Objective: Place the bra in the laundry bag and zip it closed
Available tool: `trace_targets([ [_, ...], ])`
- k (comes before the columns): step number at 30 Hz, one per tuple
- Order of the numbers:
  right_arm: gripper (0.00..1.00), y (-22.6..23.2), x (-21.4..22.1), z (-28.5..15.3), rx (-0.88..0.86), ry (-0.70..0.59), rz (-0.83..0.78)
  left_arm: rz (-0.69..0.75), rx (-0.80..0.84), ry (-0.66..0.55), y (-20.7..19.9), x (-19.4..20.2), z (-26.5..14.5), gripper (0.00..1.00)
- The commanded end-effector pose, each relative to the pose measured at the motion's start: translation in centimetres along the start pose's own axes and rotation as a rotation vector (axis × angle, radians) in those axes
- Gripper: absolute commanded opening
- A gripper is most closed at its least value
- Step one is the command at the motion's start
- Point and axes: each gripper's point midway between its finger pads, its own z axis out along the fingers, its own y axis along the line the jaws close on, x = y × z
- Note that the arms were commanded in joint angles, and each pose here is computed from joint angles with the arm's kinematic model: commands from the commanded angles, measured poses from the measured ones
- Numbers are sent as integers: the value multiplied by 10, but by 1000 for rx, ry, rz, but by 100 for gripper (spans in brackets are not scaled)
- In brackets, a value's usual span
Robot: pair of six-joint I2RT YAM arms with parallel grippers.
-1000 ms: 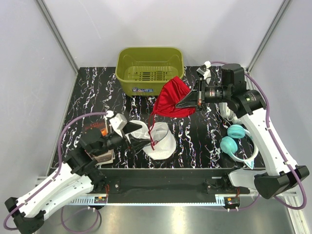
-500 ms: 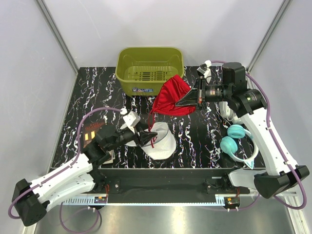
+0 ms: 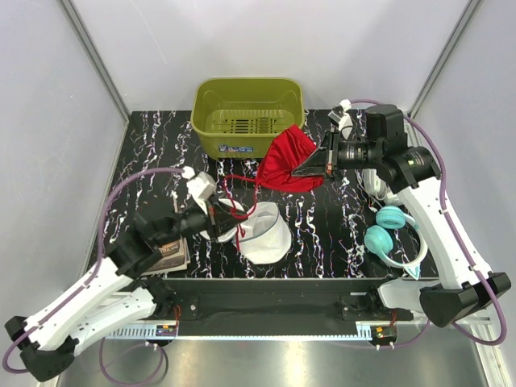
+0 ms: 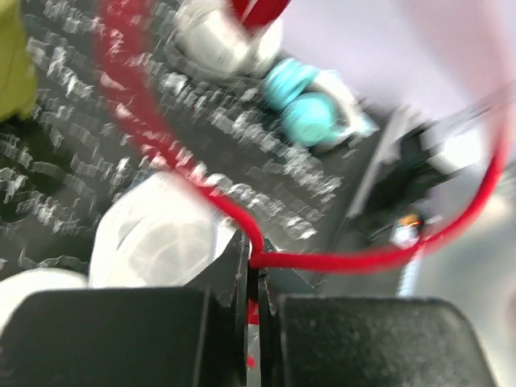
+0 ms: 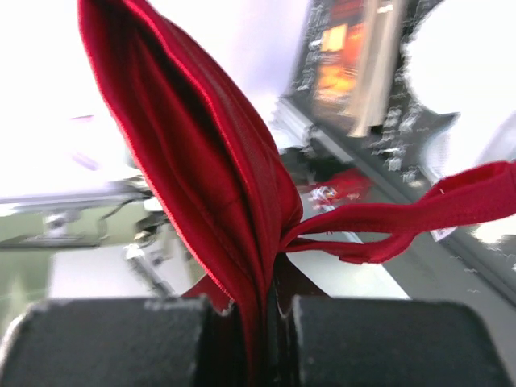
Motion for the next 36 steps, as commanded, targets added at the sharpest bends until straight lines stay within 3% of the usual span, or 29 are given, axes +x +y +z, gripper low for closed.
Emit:
trace_targets([
  [1,0,-44,-4,3,159,-21,-96,-105,193,-15,-60,-58,-27,0],
  [7,0,-84,-3,7,302,-19,-174,-222,387,156,-99,-68,-23,0],
  [11,0,-92,12,22,312,47,-195,-267,398,166,-102,-91,-7,0],
  [17,0,-91,38,40,243,114,-165,-272,318,151,-84,-110,31,0],
  [23,0,-94,64,48,186,185,-124,-369,232,212,-63,-91,60,9],
  [36,0,-90,81,66,14,263,-33,-526,24,255,-28,-54,77,17],
])
